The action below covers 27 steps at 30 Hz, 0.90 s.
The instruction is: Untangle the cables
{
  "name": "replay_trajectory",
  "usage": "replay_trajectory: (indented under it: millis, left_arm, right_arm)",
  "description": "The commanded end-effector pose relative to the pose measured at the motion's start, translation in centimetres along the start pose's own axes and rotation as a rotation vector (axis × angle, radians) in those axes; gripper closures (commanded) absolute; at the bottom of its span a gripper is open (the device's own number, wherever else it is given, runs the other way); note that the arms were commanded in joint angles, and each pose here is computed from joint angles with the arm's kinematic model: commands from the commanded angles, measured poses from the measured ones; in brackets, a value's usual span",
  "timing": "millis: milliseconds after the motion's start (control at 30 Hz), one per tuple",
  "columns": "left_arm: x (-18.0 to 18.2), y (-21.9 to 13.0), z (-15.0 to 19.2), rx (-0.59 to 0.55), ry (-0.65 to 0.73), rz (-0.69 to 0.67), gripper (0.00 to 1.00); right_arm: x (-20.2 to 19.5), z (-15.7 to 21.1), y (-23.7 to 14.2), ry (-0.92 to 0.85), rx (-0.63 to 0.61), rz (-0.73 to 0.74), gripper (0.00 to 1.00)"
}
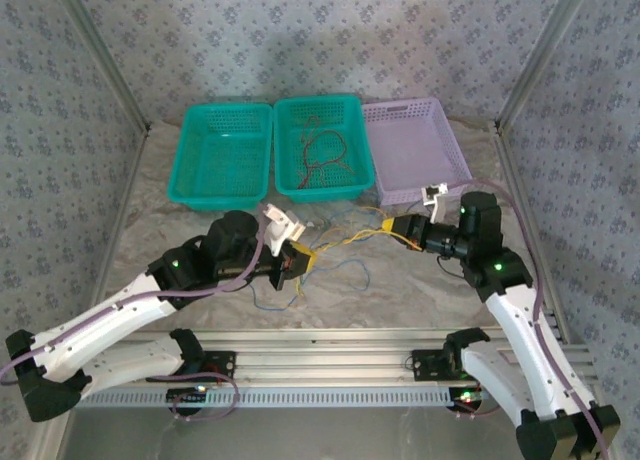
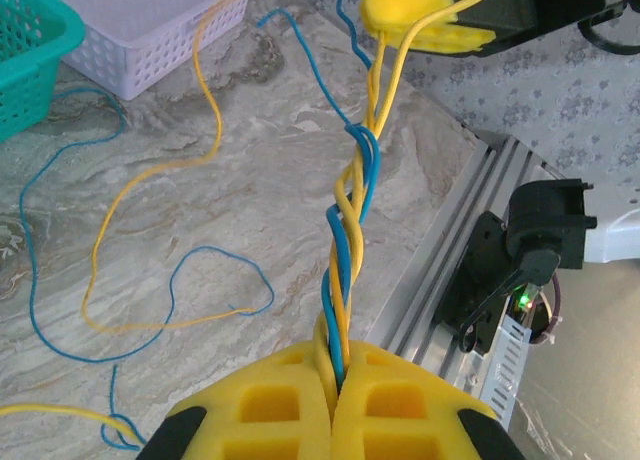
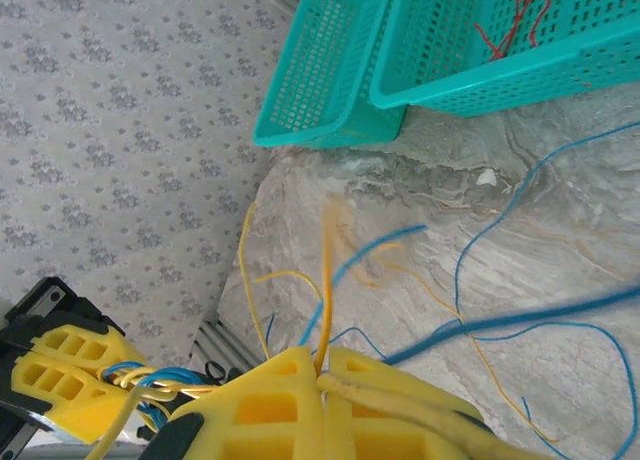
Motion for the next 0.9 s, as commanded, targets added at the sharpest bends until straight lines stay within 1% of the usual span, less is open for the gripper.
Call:
replay_trajectory:
  millis: [0,100,167,267,333,400,500,567,600,633,667,700,767,867]
  left_arm:
    - [0.8,-3.0,4.0,0.189,-0.043,-0.052,1.0]
    - [0.6,-2.6,5.3,0.27,-0.058,-0.022,1.0]
    - [0.3,-2.1,6.2,0.331,-0.069,0.022,1.0]
    - [0.1,-1.5,7.2,0.392,-0.089,0.05,1.0]
    - [0.2,-1.5,7.5,0.406,-0.088,0.051,1.0]
    - [0.6,-1.6,7.3,0.39,-0.074,0.015,1.0]
    - [1.4,-1.9,6.3,0.326,-0.054,-0.06,1.0]
    - [1.8,-2.2,5.2,0.26,-0.049,-0.102,1.0]
    - [1.9,-2.4,4.8,0.228,-0.045,-0.114,1.0]
    - [2.1,-2.8,4.1,0.185,-0.037,-0.143,1.0]
    - [2.7,-3.3,3.5,0.137,-0.035,-0.196,1.0]
    - [3.1,-3.8,2.9,0.096,-0.028,-0.232,1.0]
    - [3.7,-5.2,1.6,-0.01,-0.014,-0.301,1.0]
    - [3.7,-7.3,0.0,-0.163,-0.007,-0.33,1.0]
  right_arm:
    - [-7.5,-4.2,-3.7,0.108,-0.366,0.44,1.0]
    - [-7.5,-4.5,-4.0,0.123,-0.377,0.435,1.0]
    - [-7.6,-4.7,-4.1,0.141,-0.373,0.441,1.0]
    - [-7.6,-4.9,-4.2,0.154,-0.389,0.435,1.0]
    - [-7.5,-5.3,-4.3,0.148,-0.405,0.427,1.0]
    - [-7.4,-5.7,-4.1,0.147,-0.416,0.413,1.0]
    - [-5.9,-5.6,-2.6,0.109,-0.369,0.258,1.0]
    - [-4.7,-4.8,-1.0,0.058,-0.281,0.16,0.84]
    - [-4.5,-4.1,-0.3,0.032,-0.236,0.152,0.79]
    - [-4.8,-3.3,0.4,0.037,-0.188,0.185,0.77]
    - [-5.5,-2.5,1.0,0.006,-0.15,0.237,0.74]
    - [-6.0,-1.8,1.6,0.001,-0.126,0.264,0.72]
    - [-6.8,-0.3,2.8,0.003,-0.072,0.282,0.67]
    - [-7.7,1.5,4.4,-0.021,0.002,0.323,0.63]
Point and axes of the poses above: each hand's point on the last joint's axis, 136 mm out from that joint toward the fingers, its own y axis out along the fingers, its own x axis along the line the jaws close on, z = x × y, the point moved 4 cm from there along -y, back along the fingers, and after that the axes turned 2 degrees about y, right-handed, at the moved point
